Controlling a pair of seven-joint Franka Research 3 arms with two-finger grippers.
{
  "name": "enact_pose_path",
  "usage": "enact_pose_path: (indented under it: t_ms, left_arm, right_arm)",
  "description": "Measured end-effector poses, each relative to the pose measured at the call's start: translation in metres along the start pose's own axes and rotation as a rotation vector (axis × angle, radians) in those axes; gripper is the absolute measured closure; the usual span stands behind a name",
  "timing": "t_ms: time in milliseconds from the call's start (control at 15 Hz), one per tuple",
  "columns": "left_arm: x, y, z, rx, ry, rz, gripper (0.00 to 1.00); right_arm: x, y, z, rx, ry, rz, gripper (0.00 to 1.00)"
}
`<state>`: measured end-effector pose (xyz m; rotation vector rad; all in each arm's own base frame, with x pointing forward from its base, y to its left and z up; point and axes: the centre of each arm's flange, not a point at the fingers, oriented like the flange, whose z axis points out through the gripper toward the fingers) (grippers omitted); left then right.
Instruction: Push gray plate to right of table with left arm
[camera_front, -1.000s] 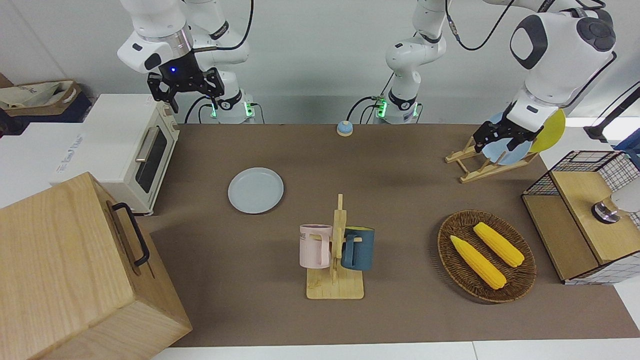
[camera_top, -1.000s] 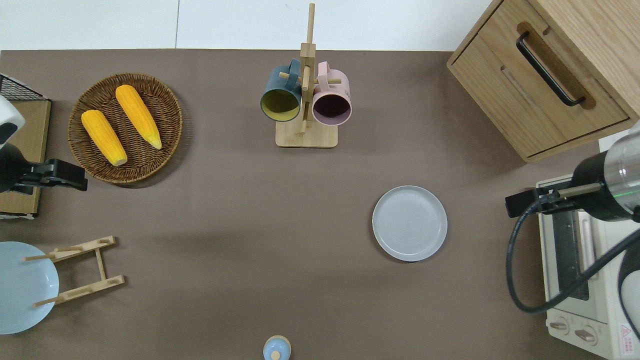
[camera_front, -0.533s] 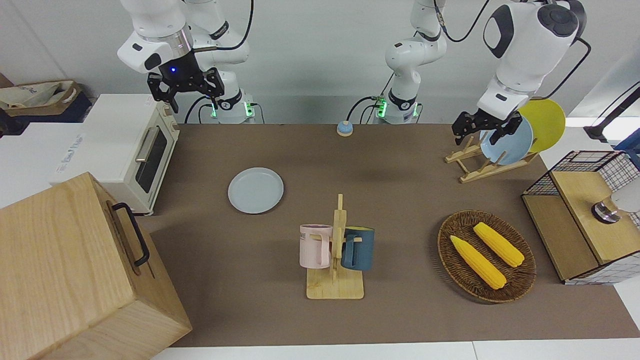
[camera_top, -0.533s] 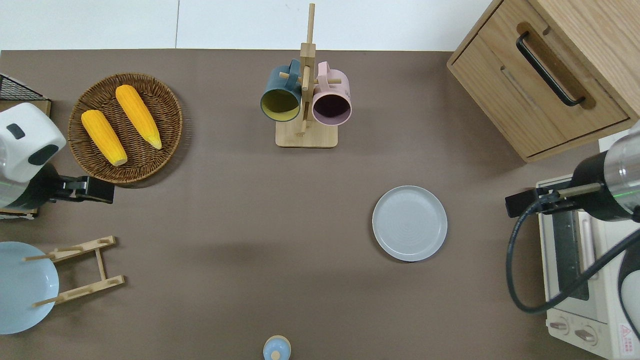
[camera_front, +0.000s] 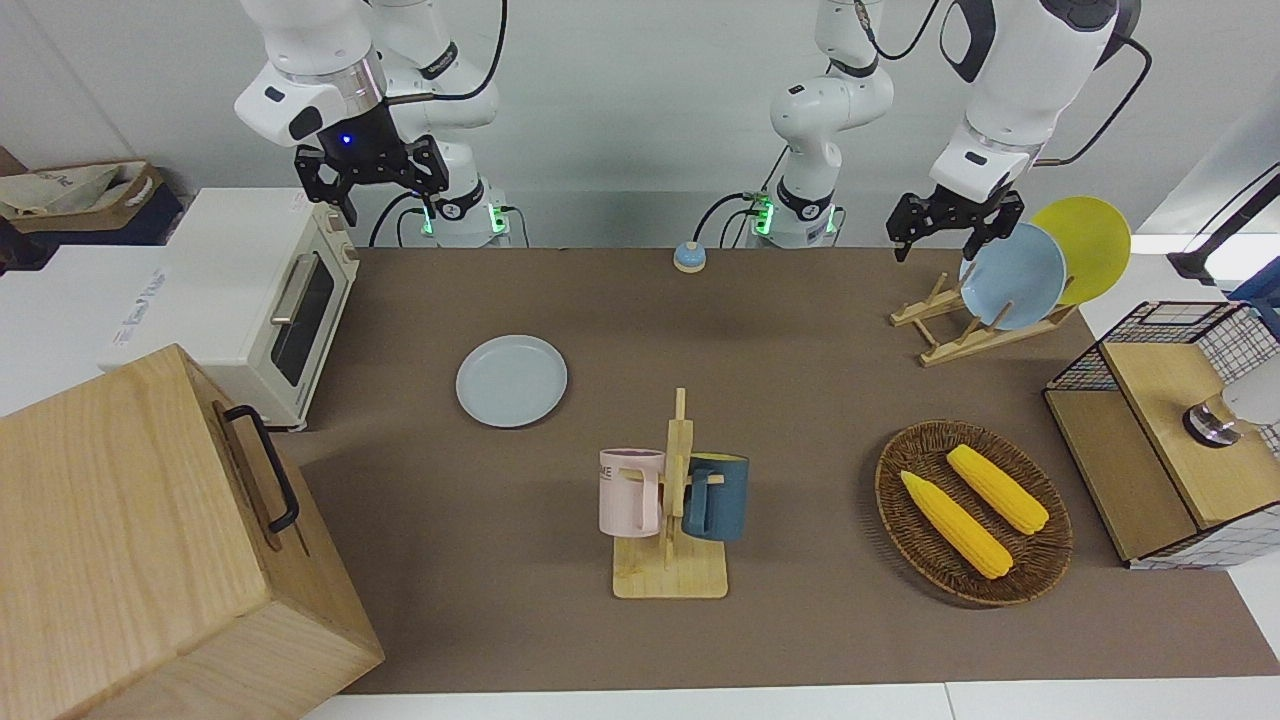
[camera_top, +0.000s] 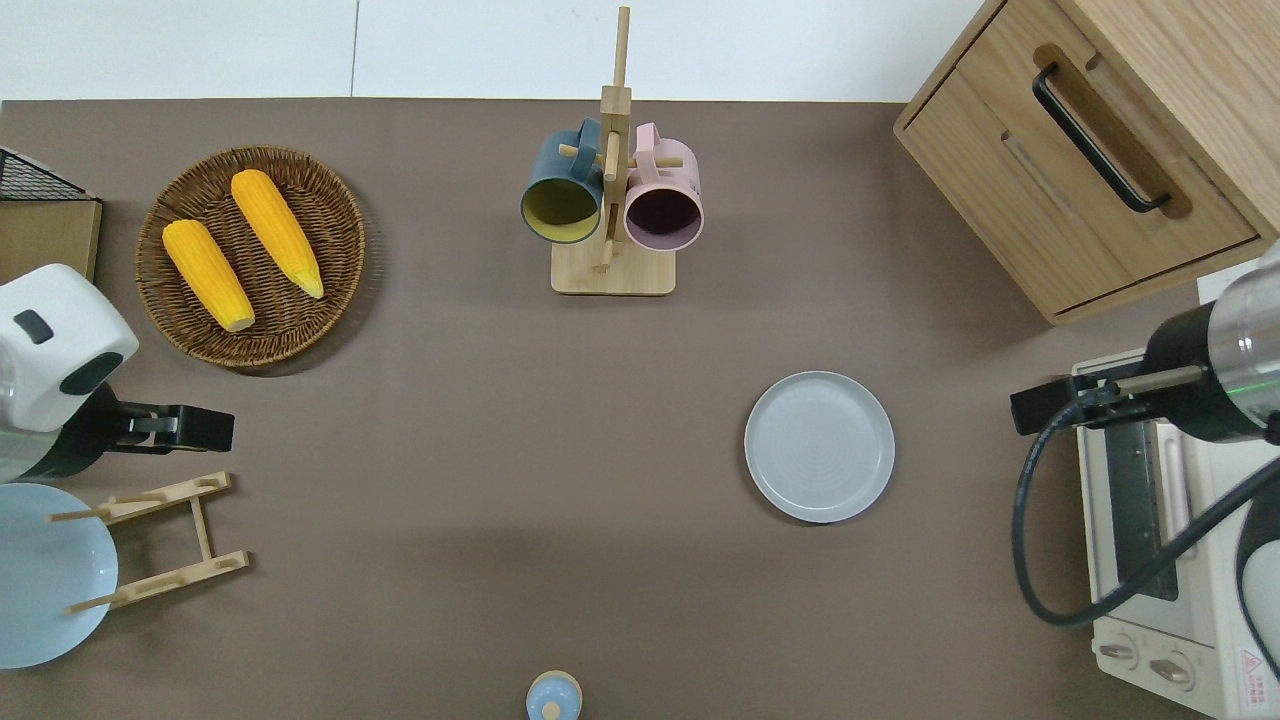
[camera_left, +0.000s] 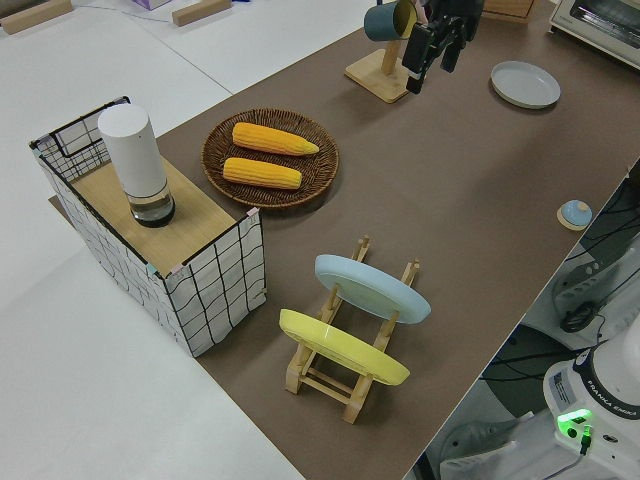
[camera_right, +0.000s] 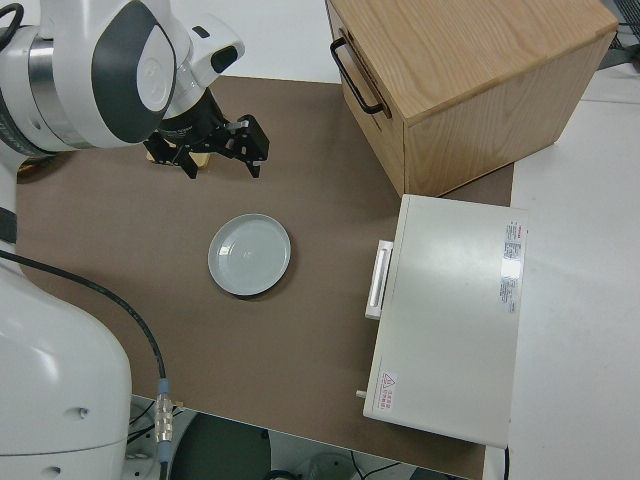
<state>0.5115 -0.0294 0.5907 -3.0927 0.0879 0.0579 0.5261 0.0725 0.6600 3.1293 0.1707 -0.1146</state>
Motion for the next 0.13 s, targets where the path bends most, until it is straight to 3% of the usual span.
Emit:
enact_pose_path:
  t_ms: [133]
  left_arm:
    - [-0.0002,-0.0034,0.0013,-0.001,-0.003,-0.006,0.0]
  right_arm:
    - [0.0,0.0,0.0,0.0,0.0,0.0,0.01]
